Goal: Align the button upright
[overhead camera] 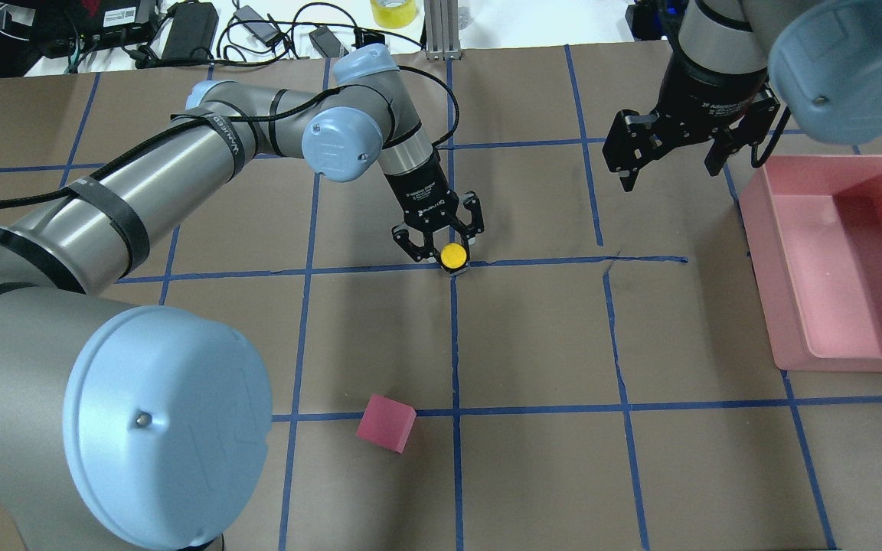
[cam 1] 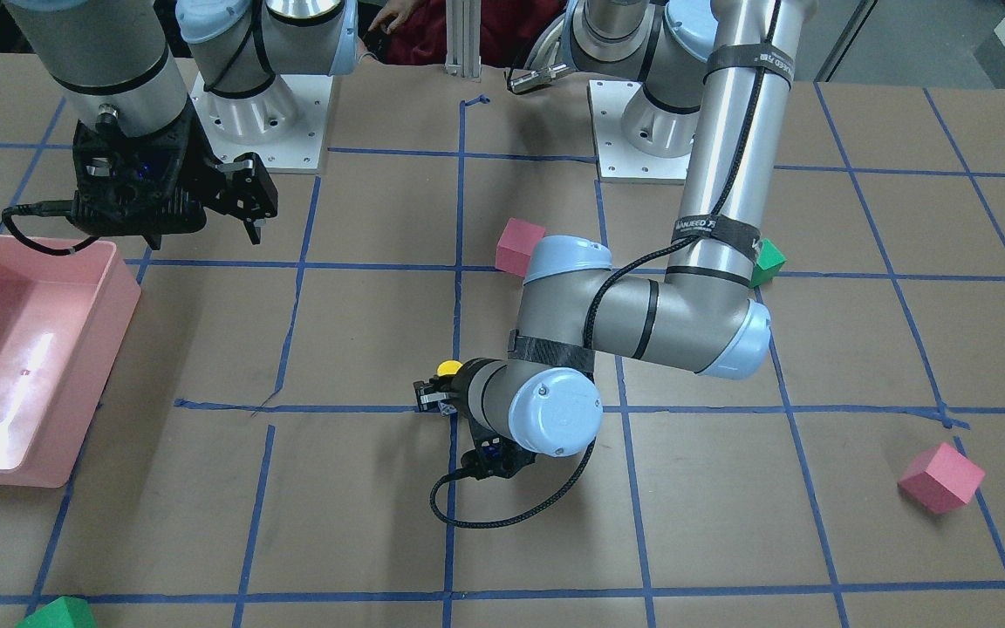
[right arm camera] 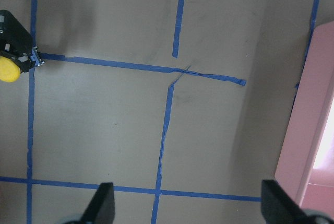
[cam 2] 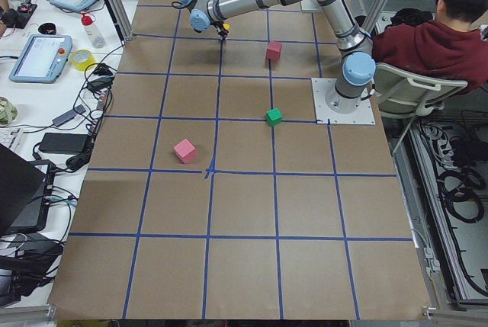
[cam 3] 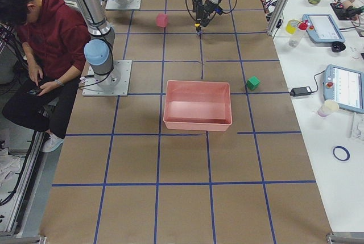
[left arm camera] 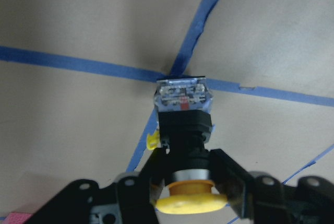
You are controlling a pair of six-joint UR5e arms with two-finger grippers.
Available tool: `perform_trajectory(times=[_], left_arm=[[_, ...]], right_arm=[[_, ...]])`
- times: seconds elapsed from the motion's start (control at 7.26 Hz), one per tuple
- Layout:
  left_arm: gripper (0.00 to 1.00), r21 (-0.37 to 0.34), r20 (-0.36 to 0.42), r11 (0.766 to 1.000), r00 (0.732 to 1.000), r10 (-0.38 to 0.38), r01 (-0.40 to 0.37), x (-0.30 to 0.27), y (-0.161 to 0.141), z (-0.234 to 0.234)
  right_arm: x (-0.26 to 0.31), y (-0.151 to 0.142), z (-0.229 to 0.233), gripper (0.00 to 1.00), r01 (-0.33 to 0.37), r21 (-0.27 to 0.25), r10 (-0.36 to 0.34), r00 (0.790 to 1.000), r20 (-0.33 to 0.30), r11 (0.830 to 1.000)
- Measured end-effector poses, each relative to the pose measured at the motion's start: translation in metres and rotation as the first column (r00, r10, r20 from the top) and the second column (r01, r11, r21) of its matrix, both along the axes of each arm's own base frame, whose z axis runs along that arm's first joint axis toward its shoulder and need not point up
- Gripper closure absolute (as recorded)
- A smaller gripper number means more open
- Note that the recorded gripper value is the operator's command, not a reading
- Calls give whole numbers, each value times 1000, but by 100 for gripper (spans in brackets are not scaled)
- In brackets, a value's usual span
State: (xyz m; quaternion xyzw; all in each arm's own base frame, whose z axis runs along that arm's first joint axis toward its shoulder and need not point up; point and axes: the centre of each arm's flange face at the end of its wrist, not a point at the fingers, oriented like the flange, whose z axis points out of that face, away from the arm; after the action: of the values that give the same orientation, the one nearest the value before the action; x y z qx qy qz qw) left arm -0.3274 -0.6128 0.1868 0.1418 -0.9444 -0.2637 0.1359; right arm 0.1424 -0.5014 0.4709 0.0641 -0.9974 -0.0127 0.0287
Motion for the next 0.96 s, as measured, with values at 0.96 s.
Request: perform_trajectory(times=[0.96], left_arm=[[0,-78,0,996,999,47,-47,30,-19,40]], right_arm=[[0,0,0,0,-9,1,9,1000,0,1000]])
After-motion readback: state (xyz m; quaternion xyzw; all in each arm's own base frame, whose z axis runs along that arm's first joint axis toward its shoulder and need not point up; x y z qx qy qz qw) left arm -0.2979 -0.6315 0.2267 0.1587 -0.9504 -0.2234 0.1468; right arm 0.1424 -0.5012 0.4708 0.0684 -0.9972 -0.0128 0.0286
